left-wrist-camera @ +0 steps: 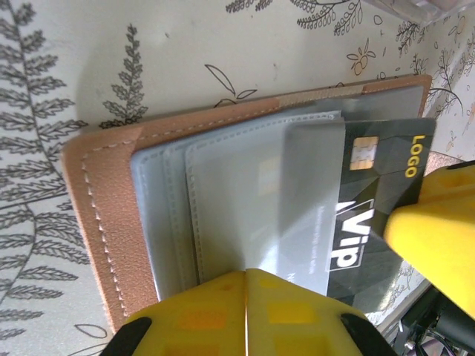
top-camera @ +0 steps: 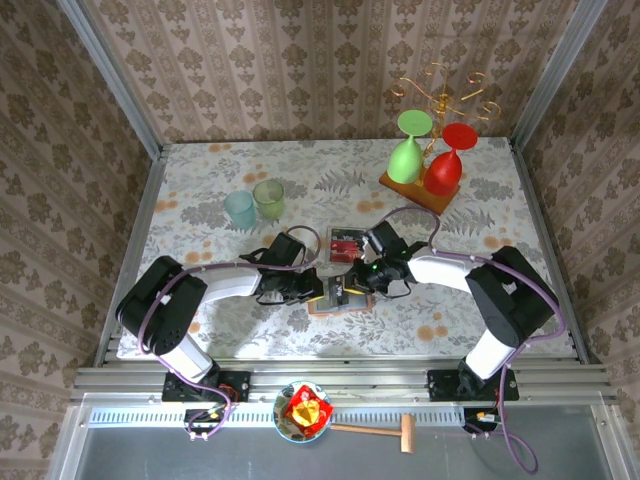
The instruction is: Take the credit cards out of the card holder
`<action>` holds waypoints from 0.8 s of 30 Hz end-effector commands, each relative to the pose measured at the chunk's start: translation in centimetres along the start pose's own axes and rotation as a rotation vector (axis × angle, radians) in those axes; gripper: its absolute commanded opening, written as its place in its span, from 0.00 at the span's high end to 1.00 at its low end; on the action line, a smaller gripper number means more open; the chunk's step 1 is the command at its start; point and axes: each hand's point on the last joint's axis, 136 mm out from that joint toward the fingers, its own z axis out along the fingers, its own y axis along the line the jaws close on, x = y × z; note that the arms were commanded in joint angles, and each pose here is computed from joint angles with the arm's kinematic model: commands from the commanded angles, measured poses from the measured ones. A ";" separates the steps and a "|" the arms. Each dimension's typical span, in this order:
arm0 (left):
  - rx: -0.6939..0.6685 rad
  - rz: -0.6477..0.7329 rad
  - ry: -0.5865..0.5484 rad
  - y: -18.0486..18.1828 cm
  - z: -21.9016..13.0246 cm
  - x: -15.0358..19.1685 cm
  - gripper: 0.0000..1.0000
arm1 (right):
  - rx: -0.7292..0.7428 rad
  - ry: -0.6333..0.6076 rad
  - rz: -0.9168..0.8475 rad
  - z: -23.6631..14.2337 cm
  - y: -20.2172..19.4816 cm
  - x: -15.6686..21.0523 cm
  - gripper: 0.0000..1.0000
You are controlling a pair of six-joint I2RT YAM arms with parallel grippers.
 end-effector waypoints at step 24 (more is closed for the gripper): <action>-0.030 0.004 0.031 0.5 0.3 0.7 0.92 | 0.128 0.003 -0.111 -2.2 0.4 -0.4 0.91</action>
